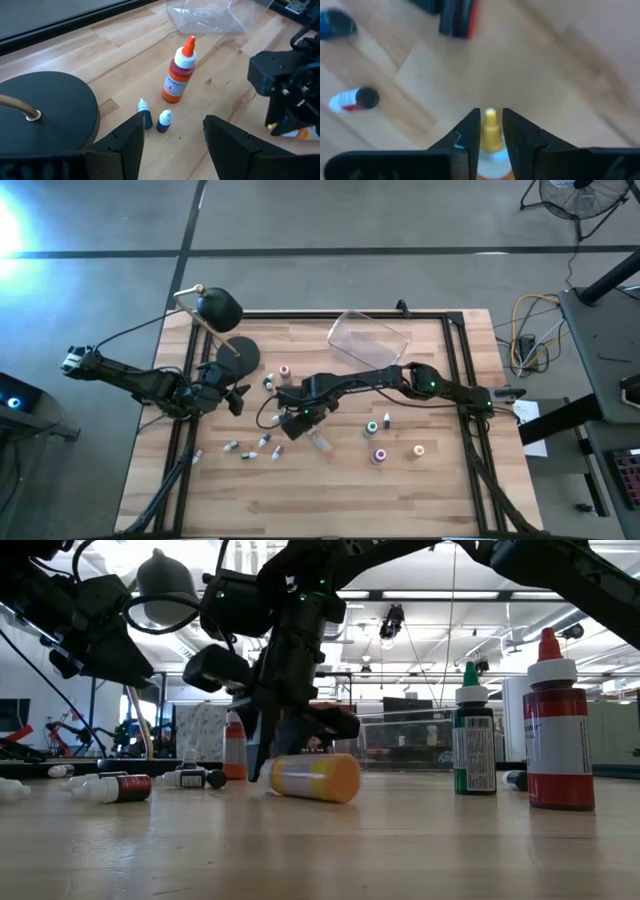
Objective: Pick & Place food coloring
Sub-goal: Adjust the large left yellow food coloring bottle
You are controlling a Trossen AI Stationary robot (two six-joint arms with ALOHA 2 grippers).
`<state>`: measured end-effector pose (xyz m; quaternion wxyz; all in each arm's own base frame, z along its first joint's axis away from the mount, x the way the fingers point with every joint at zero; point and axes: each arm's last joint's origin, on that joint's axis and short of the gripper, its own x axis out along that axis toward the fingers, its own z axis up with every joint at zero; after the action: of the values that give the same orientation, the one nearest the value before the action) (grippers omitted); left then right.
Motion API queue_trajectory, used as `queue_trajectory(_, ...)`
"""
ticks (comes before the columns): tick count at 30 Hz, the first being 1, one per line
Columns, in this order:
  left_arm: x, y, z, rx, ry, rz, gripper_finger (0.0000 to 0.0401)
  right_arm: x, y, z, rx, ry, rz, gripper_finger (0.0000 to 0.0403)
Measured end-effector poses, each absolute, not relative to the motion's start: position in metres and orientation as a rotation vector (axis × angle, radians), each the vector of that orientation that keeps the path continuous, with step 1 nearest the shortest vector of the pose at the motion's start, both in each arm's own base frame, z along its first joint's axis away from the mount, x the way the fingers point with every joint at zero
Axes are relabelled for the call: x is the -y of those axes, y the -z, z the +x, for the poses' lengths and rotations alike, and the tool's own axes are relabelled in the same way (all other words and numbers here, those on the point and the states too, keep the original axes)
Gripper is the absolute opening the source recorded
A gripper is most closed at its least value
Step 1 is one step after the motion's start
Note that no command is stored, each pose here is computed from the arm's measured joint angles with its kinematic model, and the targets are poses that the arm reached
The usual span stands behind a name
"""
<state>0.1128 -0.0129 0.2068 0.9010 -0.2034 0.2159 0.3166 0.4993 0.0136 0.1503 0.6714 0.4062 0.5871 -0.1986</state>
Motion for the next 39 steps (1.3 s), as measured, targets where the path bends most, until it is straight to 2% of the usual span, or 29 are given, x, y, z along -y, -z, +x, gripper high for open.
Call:
queue_trajectory(7,0.013,-0.207,0.113,-0.447,-0.655,-0.421,0.0177,-0.009,-0.199,0.493,-1.115,0.586,0.781,0.0016)
queue_trajectory(11,0.013,-0.207,0.113,-0.447,-0.655,-0.422,0.0177,-0.006,-0.211,0.489,-1.12,0.542,0.775,0.0015)
queue_trajectory(15,0.013,-0.207,0.113,-0.447,-0.655,-0.422,0.0177,-0.004,-0.202,0.488,-1.221,0.442,0.819,0.0044)
queue_trajectory(19,0.013,-0.207,0.113,-0.448,-0.653,-0.423,0.0177,-0.007,-0.183,0.488,-1.314,0.415,0.851,0.0101)
queue_trajectory(23,0.013,-0.207,0.113,-0.45,-0.646,-0.433,0.0177,-0.01,-0.183,0.488,-1.325,0.402,0.866,0.0163)
queue_trajectory(28,0.014,-0.207,0.113,-0.455,-0.638,-0.438,0.0177,-0.011,-0.178,0.482,-1.384,0.434,0.86,0.0218)
queue_trajectory(33,0.014,-0.207,0.113,-0.455,-0.638,-0.438,0.0177,-0.013,-0.165,0.477,-1.433,0.439,0.858,0.0246)
queue_trajectory(39,0.014,-0.207,0.113,-0.454,-0.638,-0.439,0.0177,-0.018,-0.162,0.477,-1.437,0.419,0.856,0.0244)
